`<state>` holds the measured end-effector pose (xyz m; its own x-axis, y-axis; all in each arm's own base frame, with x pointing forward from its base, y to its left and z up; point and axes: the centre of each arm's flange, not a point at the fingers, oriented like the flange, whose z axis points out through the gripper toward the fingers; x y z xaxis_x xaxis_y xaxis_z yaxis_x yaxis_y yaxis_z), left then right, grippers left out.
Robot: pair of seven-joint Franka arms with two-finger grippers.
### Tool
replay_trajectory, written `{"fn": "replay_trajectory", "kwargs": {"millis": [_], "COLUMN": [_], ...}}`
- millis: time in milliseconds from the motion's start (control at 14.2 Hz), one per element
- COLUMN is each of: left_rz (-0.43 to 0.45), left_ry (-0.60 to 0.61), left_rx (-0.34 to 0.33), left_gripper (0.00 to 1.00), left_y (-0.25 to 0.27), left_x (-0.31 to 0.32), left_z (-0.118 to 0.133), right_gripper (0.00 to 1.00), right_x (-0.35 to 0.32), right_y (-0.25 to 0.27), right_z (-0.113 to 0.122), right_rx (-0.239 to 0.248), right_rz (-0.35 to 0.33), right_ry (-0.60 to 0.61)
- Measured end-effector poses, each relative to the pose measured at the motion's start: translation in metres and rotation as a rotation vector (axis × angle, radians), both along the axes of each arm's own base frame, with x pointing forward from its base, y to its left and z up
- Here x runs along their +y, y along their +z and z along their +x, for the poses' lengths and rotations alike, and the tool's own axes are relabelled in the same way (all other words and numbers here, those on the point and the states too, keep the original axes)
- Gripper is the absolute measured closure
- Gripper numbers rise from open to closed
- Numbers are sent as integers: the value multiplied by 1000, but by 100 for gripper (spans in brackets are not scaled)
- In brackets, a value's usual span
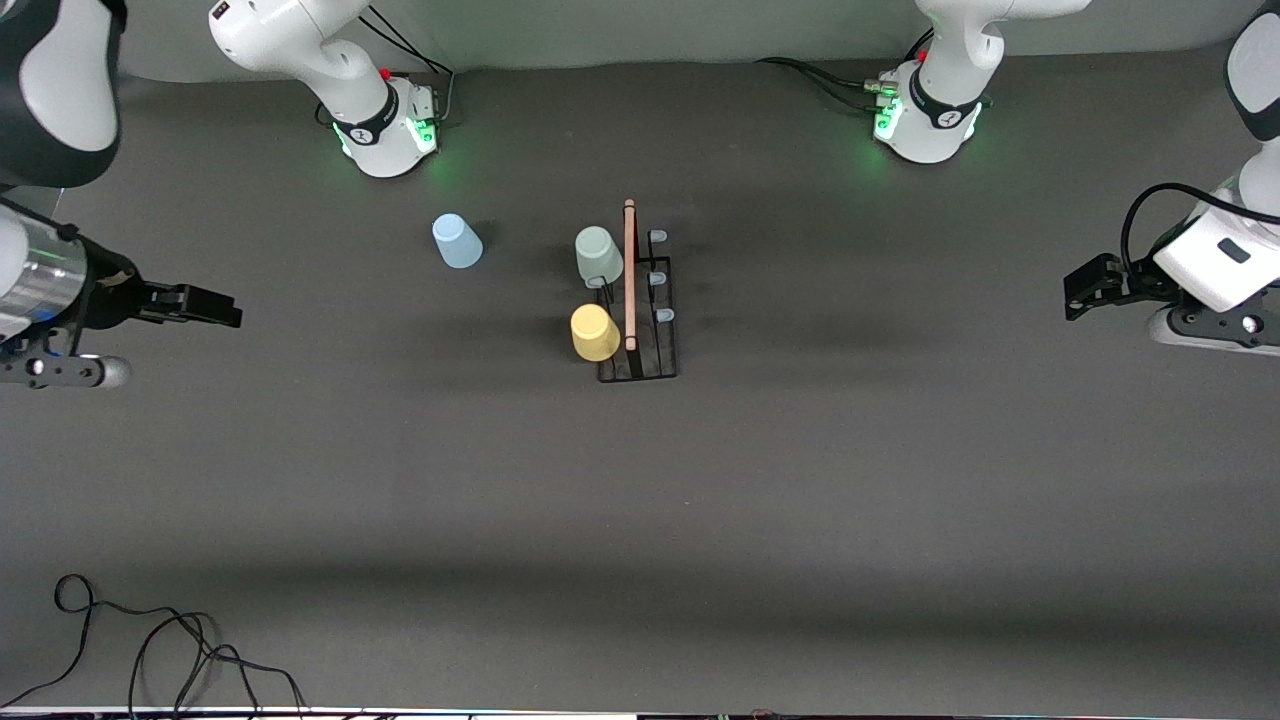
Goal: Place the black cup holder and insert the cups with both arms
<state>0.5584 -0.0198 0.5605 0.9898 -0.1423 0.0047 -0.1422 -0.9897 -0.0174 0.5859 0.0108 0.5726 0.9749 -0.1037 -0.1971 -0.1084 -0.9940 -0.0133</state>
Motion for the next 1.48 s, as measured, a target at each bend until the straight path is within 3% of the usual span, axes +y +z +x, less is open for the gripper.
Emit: {"fn": "replay_trajectory", "kwargs": {"millis": [282, 1056, 1478], "left_rz": [1, 36, 37], "left_ry": [0, -6, -14], "left_rx": [-3, -22, -22], "left_gripper": [0, 0, 0], "left_y": [0, 5, 5], "left_x": [0, 3, -1], "left_z": [0, 2, 2], "right_gripper": [0, 0, 0], "right_x": [-24, -28, -14], "right_y": [12, 22, 9], "right_z": [-4, -11, -42], "right_rx": [-17, -29, -146], "right_rz": [44, 39, 24], "right_ry": [-2, 30, 50]}}
